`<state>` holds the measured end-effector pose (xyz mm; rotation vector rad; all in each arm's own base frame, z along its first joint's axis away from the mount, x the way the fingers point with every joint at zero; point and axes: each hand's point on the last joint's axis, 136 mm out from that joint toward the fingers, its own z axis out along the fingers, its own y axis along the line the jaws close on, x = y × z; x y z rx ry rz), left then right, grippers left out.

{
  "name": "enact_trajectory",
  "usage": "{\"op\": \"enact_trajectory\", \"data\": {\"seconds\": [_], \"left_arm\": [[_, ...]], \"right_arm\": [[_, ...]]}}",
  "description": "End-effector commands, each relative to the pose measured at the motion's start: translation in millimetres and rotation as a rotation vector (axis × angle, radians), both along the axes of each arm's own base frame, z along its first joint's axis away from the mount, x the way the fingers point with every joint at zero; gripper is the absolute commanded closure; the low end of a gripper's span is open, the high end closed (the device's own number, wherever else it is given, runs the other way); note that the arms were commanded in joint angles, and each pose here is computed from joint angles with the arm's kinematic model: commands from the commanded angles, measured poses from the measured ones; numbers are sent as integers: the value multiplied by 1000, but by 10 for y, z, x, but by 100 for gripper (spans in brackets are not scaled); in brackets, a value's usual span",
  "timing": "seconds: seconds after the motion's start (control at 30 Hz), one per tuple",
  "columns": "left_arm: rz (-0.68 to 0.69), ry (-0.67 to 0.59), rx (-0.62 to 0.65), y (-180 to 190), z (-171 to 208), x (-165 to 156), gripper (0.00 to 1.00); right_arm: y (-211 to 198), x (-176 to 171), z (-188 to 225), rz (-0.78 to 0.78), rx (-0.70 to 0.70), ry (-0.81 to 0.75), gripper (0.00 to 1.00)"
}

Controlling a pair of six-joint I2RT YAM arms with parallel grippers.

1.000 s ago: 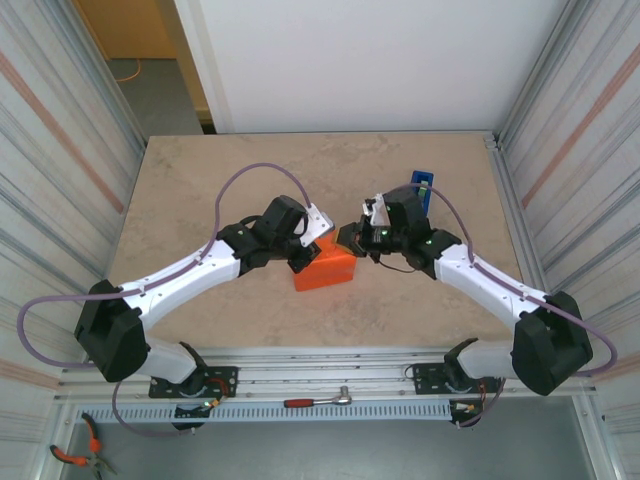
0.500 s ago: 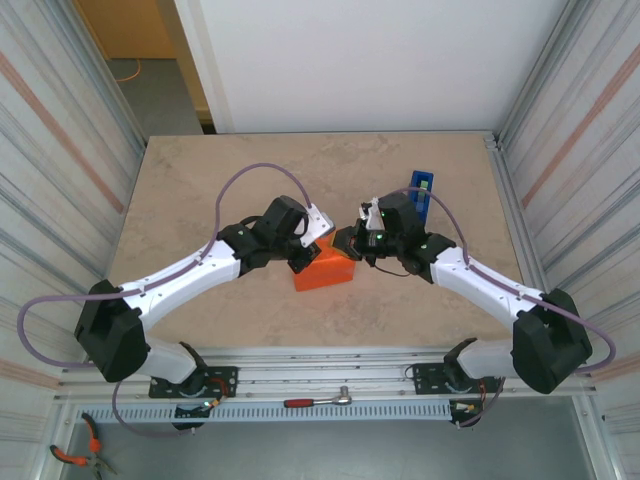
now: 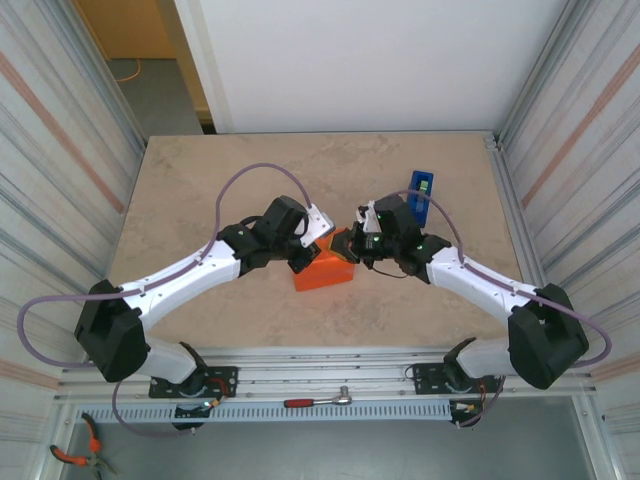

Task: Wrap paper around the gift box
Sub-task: Stick the wrapping paper to the gift box.

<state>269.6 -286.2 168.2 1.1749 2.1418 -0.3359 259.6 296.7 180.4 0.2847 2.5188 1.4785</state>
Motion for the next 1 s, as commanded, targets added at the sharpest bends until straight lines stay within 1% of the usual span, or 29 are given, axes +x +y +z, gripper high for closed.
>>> {"op": "enact_trajectory", "data": {"seconds": [0.0, 0.07, 0.2, 0.4, 0.57, 0.73, 0.8, 0.97], "left_arm": [[-59, 134, 121, 102, -471, -299, 84], [-58, 135, 121, 103, -475, -300, 84], [-58, 134, 119, 102, -466, -299, 84], [-58, 134, 115, 97, -454, -300, 84], [-64, 132, 87, 54, -376, -301, 84], [-67, 124, 31, -14, -170, -294, 84], [-54, 131, -9, -38, -45, -273, 84], [30, 180, -183, -26, 303, -132, 83]], "right_arm": [[11, -15, -119, -9, -16, 31, 100], [-7, -26, -194, -4, -52, 36, 100], [-93, -70, -358, 11, -169, 33, 100], [-191, -108, -498, 18, -273, 35, 100], [-240, -135, -572, 27, -346, 32, 100], [-263, -169, -637, 32, -395, 40, 100], [-279, -173, -659, 30, -411, 46, 100], [-319, -198, -719, 26, -447, 67, 100]]}}
